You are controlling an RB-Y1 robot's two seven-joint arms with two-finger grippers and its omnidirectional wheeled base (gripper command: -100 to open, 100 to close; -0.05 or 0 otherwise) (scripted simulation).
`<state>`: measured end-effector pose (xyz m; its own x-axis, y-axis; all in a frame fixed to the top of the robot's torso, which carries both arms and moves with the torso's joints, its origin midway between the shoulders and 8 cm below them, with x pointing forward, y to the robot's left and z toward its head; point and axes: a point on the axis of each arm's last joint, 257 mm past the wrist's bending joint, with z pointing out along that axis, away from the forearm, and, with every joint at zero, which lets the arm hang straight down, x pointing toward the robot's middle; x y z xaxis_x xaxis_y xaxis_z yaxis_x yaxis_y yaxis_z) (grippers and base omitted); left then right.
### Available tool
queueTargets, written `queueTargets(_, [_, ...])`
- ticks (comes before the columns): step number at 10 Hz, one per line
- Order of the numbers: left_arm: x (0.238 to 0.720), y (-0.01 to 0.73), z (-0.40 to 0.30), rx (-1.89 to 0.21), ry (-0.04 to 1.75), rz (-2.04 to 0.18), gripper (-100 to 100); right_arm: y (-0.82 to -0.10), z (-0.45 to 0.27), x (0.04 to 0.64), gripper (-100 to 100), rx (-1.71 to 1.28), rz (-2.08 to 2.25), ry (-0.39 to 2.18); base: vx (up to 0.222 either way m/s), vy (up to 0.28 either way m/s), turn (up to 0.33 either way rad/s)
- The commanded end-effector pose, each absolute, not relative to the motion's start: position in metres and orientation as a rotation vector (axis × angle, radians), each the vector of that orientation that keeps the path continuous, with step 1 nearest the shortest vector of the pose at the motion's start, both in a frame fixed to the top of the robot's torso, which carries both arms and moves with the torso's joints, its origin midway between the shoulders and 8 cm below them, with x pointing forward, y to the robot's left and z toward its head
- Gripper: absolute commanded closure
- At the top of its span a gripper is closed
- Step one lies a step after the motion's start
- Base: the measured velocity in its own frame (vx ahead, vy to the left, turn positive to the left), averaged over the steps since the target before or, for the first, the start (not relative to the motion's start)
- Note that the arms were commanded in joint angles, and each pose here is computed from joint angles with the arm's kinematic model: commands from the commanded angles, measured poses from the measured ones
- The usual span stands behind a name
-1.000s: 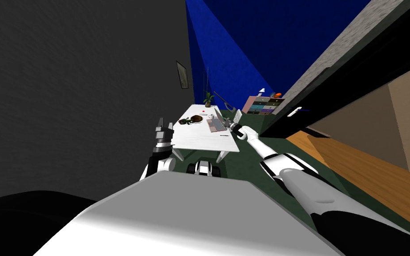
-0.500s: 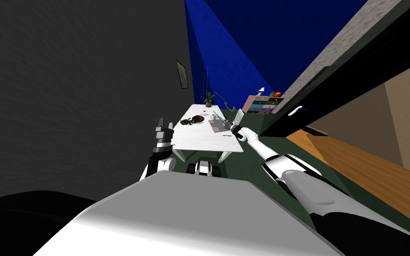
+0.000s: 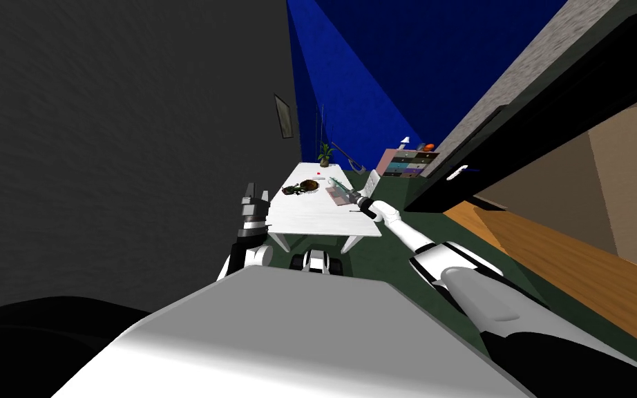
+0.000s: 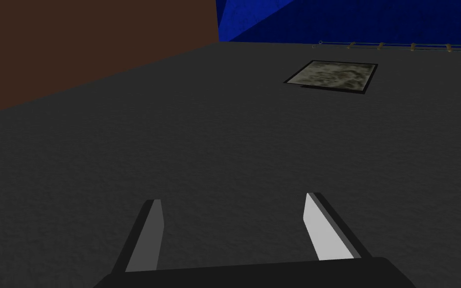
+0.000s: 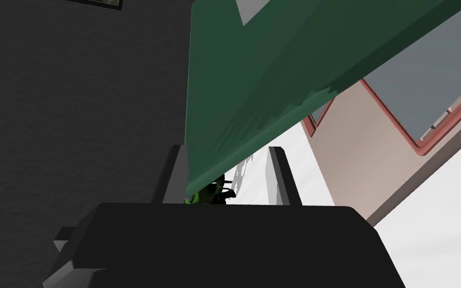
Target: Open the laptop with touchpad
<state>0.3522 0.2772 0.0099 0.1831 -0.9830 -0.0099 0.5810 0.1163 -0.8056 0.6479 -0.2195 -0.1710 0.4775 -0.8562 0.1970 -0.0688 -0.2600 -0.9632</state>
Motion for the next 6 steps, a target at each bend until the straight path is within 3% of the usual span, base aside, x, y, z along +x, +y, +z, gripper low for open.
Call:
queueTargets(1, [0.352,0.277,0.010,-0.771,0.653,-1.273,0,-0.218,-0.184,0.644,100,-1.729,-0.993,0.757,0.013,0.039,-0.021])
queueTargets(2, [0.352,0.277,0.010,-0.771,0.653,-1.273,0,-0.231,-0.166,0.650,-100,-1.715,-0.975,0.774,-0.009,0.054,0.030])
queueTargets(6, [0.352,0.277,0.010,-0.771,0.653,-1.273,0,-0.255,-0.139,0.658,-100,-1.712,-0.978,0.780,-0.037,0.061,0.015])
